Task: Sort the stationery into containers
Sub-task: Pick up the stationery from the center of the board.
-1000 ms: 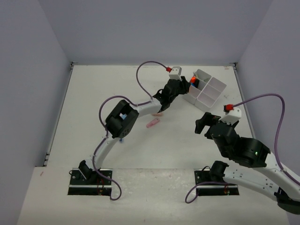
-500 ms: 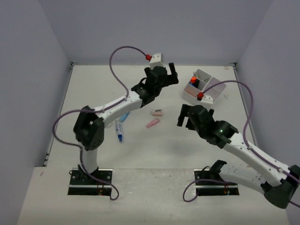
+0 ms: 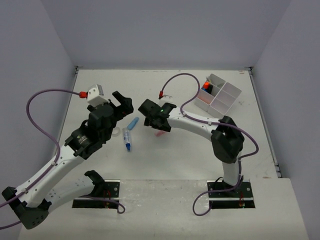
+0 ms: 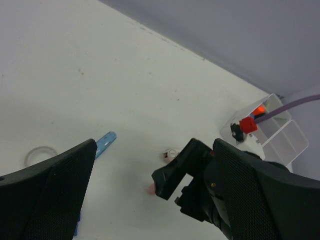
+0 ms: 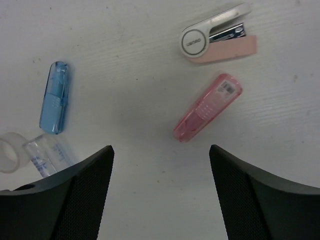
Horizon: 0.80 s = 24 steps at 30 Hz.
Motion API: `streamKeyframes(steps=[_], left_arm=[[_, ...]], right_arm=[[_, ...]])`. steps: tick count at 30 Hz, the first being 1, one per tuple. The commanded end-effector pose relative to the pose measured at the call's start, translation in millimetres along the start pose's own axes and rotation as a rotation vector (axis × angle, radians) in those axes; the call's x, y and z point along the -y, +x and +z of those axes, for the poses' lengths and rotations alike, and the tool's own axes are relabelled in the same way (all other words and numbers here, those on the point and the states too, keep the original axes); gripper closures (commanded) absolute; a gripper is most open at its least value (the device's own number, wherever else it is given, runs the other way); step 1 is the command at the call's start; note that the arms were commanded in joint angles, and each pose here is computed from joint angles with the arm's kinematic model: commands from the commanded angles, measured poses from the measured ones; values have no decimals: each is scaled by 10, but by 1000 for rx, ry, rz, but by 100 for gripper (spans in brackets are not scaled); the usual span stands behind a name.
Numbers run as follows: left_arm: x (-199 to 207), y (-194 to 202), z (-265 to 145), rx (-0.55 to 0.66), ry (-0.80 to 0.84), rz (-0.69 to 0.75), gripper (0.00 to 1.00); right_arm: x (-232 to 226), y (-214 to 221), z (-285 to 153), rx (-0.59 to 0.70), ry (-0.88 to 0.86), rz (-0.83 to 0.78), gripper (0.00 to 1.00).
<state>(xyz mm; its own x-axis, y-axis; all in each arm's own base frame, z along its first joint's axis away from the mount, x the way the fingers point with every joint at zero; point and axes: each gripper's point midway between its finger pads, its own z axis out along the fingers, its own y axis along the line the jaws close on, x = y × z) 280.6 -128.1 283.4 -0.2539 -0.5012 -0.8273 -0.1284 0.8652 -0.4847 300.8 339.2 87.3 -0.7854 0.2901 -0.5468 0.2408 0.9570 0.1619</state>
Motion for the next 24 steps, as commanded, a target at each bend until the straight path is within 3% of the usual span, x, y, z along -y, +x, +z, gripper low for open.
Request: streamKeyframes(steps=[1, 13, 18, 22, 24], left_arm=[[-202, 361, -21, -128, -38, 111, 0], [-250, 480, -85, -155, 13, 147, 0], [-269, 514, -66, -161, 7, 155, 0], [-244, 566, -55, -176, 22, 149, 0], [-225, 590, -45, -181, 30, 147, 0]], right_arm=[[89, 116, 145, -12, 113, 115, 25], [280, 431, 578, -64, 224, 150, 42], [490, 584, 645, -83, 257, 144, 54], [731, 672, 613, -88, 270, 130, 71], [815, 660, 563, -83, 258, 128, 73]])
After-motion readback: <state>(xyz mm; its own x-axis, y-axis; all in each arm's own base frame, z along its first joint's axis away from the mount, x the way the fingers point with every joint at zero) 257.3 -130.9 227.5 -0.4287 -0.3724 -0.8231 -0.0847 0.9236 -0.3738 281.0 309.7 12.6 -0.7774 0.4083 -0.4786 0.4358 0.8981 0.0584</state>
